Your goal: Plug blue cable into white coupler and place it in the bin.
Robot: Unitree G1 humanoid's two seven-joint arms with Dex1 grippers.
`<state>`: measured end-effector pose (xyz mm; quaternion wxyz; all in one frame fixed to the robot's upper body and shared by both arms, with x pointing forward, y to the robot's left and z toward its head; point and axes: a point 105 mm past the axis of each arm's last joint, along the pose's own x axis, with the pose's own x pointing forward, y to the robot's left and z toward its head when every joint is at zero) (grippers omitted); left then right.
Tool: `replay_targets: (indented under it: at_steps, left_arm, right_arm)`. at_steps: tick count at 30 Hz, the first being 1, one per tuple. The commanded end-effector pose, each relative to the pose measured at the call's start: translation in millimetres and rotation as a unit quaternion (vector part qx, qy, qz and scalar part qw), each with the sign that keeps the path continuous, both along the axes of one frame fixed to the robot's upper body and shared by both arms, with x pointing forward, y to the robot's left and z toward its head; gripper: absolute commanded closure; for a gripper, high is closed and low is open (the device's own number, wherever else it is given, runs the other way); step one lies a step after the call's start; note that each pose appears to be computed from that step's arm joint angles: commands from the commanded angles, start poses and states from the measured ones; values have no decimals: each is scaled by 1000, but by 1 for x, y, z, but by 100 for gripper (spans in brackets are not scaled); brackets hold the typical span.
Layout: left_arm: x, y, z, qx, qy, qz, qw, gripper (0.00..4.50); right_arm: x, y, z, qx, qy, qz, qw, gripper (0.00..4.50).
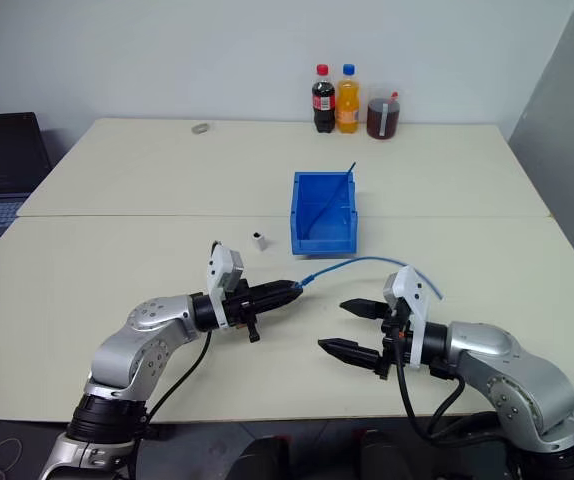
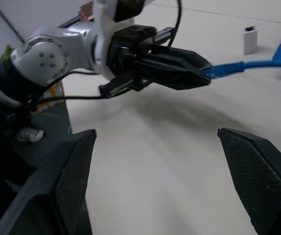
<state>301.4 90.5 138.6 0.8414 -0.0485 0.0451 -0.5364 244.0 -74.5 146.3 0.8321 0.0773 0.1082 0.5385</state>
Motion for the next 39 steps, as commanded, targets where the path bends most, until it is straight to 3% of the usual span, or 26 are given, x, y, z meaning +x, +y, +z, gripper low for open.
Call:
replay_targets:
  at_steps: [1,9,19,22,36,39]
  left_arm:
    - [-12,-11,30,-63,8,-27,998,425]
    - [-20,-11,33,-75,45,-35,996,425]
    - [-23,-9,31,-66,48,-33,996,425]
    - [-24,-10,30,-65,49,-33,996,425]
    - [-26,-5,25,-51,52,-34,997,425]
    - [-26,-5,25,-52,48,-34,997,425]
  right_arm:
    - [19,3,12,86,41,-41,995,29]
    - [36,10,27,130,59,-36,989,29]
    - [35,27,36,153,65,2,986,29]
    - [36,30,37,156,68,8,985,83]
    - [26,37,41,167,82,52,981,416]
    - [17,40,42,169,85,77,979,436]
